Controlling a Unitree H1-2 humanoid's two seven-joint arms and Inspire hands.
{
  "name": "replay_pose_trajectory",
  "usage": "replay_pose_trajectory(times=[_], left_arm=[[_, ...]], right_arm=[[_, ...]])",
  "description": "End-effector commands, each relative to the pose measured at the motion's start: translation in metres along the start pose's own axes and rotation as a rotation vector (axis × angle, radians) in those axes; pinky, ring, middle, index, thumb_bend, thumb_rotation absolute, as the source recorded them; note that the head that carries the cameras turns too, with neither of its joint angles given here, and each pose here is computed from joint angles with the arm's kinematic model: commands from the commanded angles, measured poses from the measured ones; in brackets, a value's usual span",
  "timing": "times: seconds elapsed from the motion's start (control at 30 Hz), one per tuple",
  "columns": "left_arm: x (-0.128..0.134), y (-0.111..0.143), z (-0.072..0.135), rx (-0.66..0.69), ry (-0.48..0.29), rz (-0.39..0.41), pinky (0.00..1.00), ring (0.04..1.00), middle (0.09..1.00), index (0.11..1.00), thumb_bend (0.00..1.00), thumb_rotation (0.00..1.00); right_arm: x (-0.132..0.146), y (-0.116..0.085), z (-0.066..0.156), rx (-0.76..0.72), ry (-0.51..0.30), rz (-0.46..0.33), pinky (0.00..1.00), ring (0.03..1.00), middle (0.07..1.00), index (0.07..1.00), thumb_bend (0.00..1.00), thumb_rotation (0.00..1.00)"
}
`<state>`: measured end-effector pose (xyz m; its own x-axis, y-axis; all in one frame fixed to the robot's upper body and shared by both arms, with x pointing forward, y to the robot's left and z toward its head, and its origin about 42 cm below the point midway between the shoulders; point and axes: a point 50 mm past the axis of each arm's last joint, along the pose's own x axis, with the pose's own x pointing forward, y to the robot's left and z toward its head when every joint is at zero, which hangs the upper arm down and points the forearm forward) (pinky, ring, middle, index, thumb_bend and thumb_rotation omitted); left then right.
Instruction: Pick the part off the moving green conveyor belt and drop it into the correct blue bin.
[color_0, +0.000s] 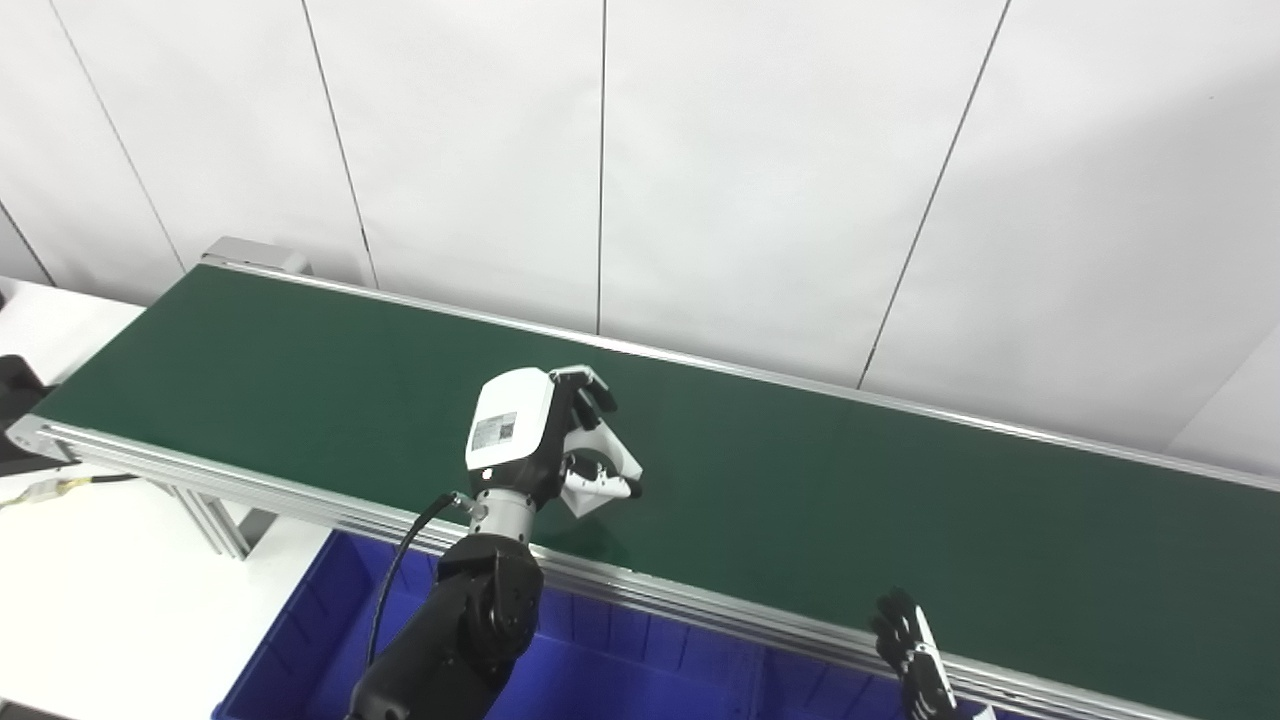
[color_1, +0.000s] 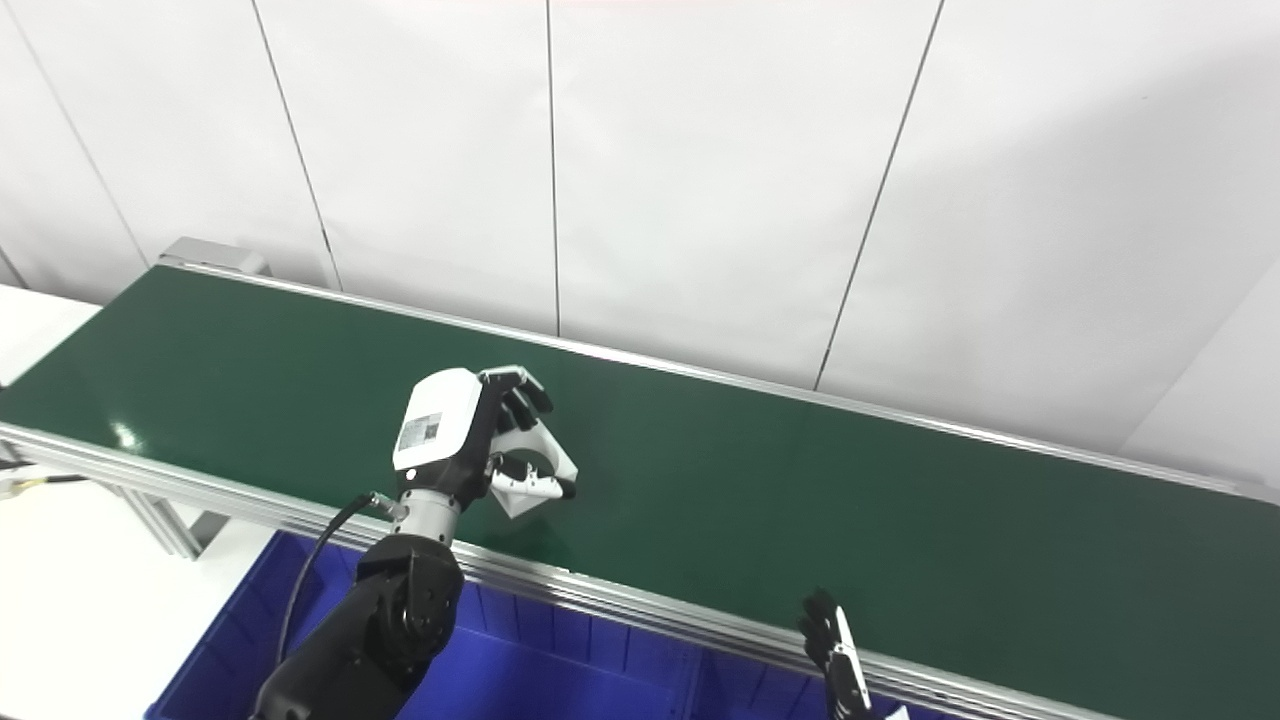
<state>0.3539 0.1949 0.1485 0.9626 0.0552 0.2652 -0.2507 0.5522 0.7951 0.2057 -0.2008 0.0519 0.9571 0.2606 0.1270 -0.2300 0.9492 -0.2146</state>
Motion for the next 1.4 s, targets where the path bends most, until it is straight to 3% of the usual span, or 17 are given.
replay_pose_trajectory(times=[0.0,0.13,0.4,0.77,0.97,1.07,1.37], left_arm=[[0.002,0.020,0.014,0.008,-0.044,0.042,0.26,0.336,0.416,0.513,0.52,0.00],[-0.010,0.040,0.027,0.013,-0.067,0.022,0.28,0.357,0.433,0.511,0.52,0.00],[-0.036,0.073,0.032,0.048,-0.077,-0.047,0.29,0.368,0.449,0.502,0.52,0.00],[-0.075,0.108,0.015,0.146,-0.039,-0.243,0.30,0.374,0.445,0.501,0.52,0.00],[-0.095,0.108,0.000,0.202,0.020,-0.348,0.25,0.324,0.407,0.505,0.52,0.00],[-0.103,0.103,-0.009,0.220,0.078,-0.402,0.20,0.272,0.468,0.487,0.52,0.00],[-0.116,0.081,-0.034,0.261,0.169,-0.458,0.17,0.243,0.474,0.485,0.52,0.00]], right_arm=[[0.007,-0.003,0.013,0.014,-0.093,-0.007,0.93,0.942,0.972,1.000,1.00,0.99],[0.006,-0.008,0.017,0.013,-0.107,-0.006,0.94,0.943,0.981,1.000,1.00,0.99],[0.004,-0.022,0.027,0.017,-0.139,-0.012,0.88,0.913,0.944,0.993,0.99,0.96],[0.006,-0.028,0.030,0.020,-0.151,0.008,0.86,0.910,0.950,0.980,0.97,0.92],[0.009,-0.026,0.029,0.034,-0.151,0.001,0.86,0.898,0.943,0.968,0.96,0.91],[0.009,-0.026,0.029,0.034,-0.150,-0.002,0.86,0.893,0.940,0.967,0.96,0.90],[0.009,-0.026,0.029,0.036,-0.152,-0.002,0.86,0.899,0.943,0.969,0.96,0.90]])
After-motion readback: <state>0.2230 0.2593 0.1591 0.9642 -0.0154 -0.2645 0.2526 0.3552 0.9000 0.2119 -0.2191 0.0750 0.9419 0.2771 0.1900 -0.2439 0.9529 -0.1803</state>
